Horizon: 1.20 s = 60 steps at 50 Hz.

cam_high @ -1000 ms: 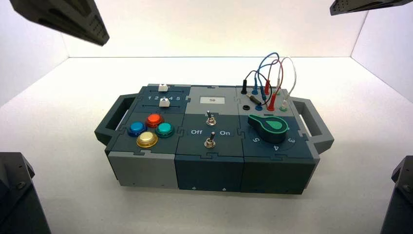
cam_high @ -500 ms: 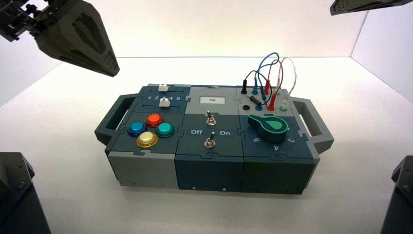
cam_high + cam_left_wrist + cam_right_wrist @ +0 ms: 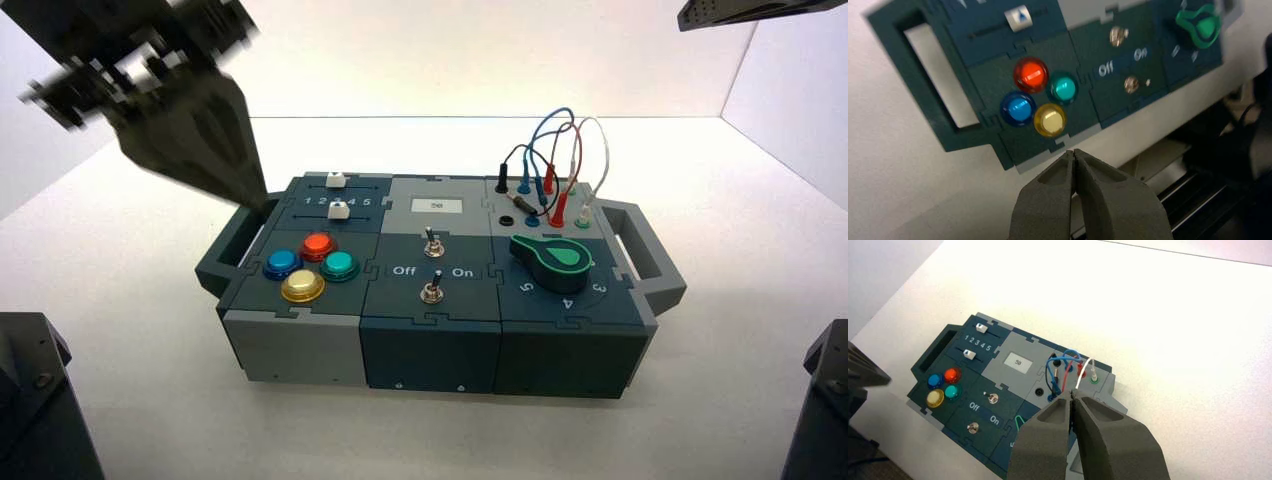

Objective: Push the yellow button with the left gripper.

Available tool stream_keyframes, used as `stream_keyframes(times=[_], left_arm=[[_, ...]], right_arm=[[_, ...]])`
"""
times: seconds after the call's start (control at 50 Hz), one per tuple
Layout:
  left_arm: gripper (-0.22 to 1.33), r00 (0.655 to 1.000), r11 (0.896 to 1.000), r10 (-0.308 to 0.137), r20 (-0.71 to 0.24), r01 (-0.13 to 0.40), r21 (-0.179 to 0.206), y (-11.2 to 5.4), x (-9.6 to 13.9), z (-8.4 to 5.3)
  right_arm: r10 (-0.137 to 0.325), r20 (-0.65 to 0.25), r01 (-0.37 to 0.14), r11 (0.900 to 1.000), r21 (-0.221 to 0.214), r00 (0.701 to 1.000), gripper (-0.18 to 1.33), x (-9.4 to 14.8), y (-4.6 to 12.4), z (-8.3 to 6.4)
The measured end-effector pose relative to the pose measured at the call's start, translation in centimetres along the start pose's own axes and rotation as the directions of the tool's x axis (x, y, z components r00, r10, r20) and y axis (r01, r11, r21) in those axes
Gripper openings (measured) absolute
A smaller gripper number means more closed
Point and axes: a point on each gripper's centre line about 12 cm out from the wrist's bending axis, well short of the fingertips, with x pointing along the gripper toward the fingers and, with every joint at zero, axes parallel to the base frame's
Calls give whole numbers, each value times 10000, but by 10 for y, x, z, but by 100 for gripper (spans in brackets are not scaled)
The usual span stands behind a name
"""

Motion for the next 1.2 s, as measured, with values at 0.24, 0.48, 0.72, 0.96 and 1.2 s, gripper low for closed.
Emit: stream_keyframes(times=[0.24, 0.48, 0.72, 0.96, 1.2], left_arm=[[-16, 9967, 9990, 250, -770, -221, 389, -7, 21, 2], [-16, 9917, 9975, 519, -1179, -458, 539, -4, 34, 3], [-16, 9858, 9952, 770, -1491, -670, 715, 0, 41, 2], [-16, 9822, 9928, 933, -1631, -794, 900, 2, 48, 3], [-16, 9843, 9915, 941, -1492, -792, 1029, 1, 49, 7]], right_arm=[[-3, 109, 3, 10000, -10, 9999, -14, -2, 0, 1], [-21, 235, 22, 10000, -45, 9997, -14, -4, 0, 1], [-273, 349, 269, 9995, 143, 9990, -14, -5, -5, 3], [-310, 324, 306, 9994, 136, 9990, -14, -5, -6, 3], [-307, 354, 301, 9994, 150, 9989, -14, -5, -6, 3]])
